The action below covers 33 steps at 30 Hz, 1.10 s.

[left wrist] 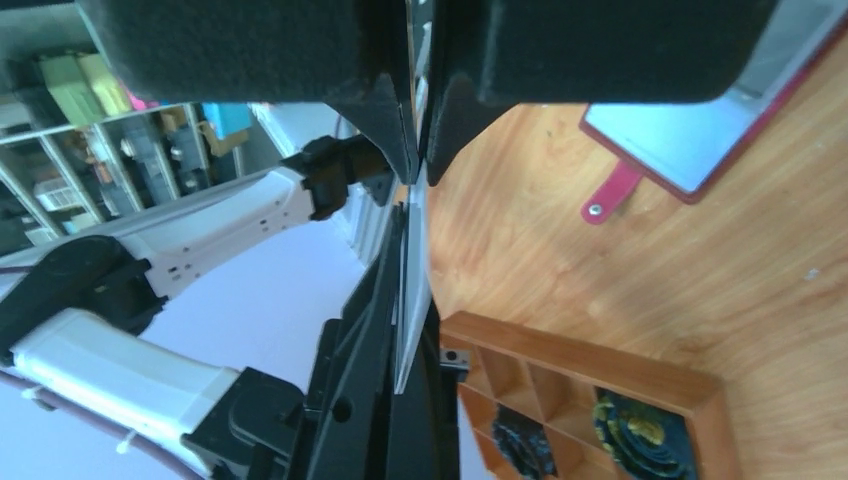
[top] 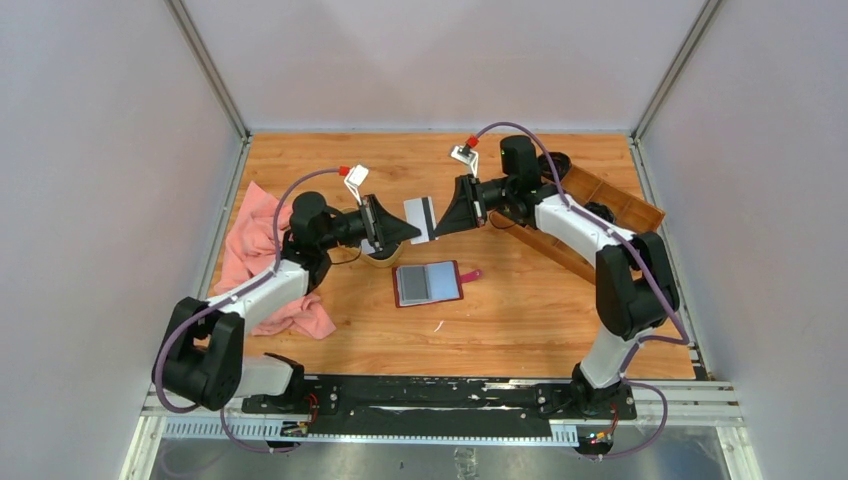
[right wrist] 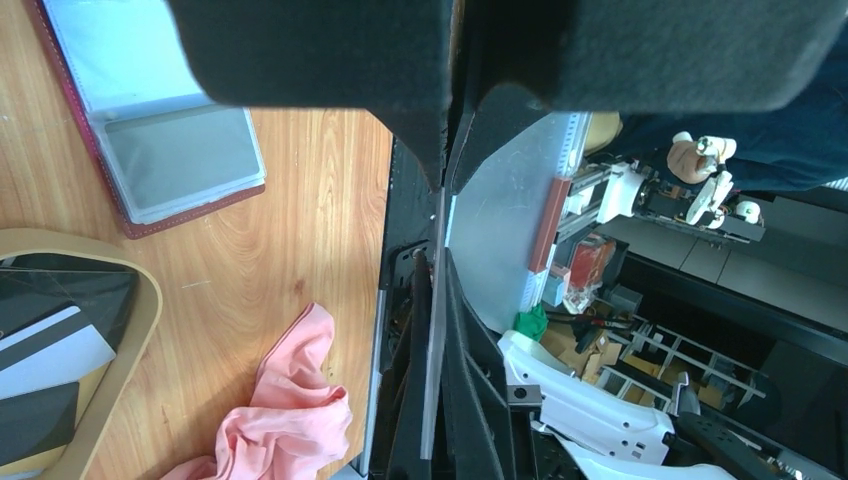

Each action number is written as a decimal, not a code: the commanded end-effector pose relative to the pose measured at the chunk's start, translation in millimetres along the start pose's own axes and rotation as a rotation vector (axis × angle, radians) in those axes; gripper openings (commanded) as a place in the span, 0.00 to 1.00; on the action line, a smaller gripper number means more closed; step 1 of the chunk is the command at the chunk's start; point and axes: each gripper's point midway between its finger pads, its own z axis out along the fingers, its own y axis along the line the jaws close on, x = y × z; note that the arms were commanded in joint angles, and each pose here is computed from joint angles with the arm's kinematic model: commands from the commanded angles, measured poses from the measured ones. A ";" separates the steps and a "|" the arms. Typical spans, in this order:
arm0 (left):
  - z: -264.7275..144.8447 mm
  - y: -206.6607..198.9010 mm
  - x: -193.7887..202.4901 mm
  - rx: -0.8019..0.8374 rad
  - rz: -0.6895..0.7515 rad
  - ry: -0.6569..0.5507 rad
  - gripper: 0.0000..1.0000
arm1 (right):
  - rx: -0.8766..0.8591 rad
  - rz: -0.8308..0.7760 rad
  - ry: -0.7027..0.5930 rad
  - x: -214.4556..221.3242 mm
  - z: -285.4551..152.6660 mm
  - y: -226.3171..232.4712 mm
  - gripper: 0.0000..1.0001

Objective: Put the credit cards into the card holder
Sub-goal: Insert the credit card into the card holder.

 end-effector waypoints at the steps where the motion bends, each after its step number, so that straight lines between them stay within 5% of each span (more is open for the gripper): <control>1: 0.0 -22.7 -5.8 0.157 -0.008 -0.086 0.00 | -0.029 -0.034 0.011 5.4 -2.2 12.4 0.00; 5: -4.8 -34.8 -3.0 0.314 -0.072 -0.132 0.00 | -0.032 -0.050 0.015 7.4 -0.5 16.9 0.04; 10: -3.9 -22.0 10.2 0.288 -0.086 -0.117 0.00 | 0.014 -0.106 -0.013 -3.8 -10.6 22.2 0.46; 12: -5.5 -23.4 10.6 0.288 -0.078 -0.125 0.00 | 0.081 -0.115 -0.045 -14.5 -22.5 16.0 0.52; 18: -3.0 -31.1 7.6 0.294 -0.055 -0.163 0.00 | 0.219 -0.039 -0.113 -40.0 -41.3 -4.6 0.55; 33: 7.0 -28.5 4.7 0.252 -0.041 -0.214 0.00 | 0.145 0.028 -0.119 -59.2 -9.4 13.1 0.53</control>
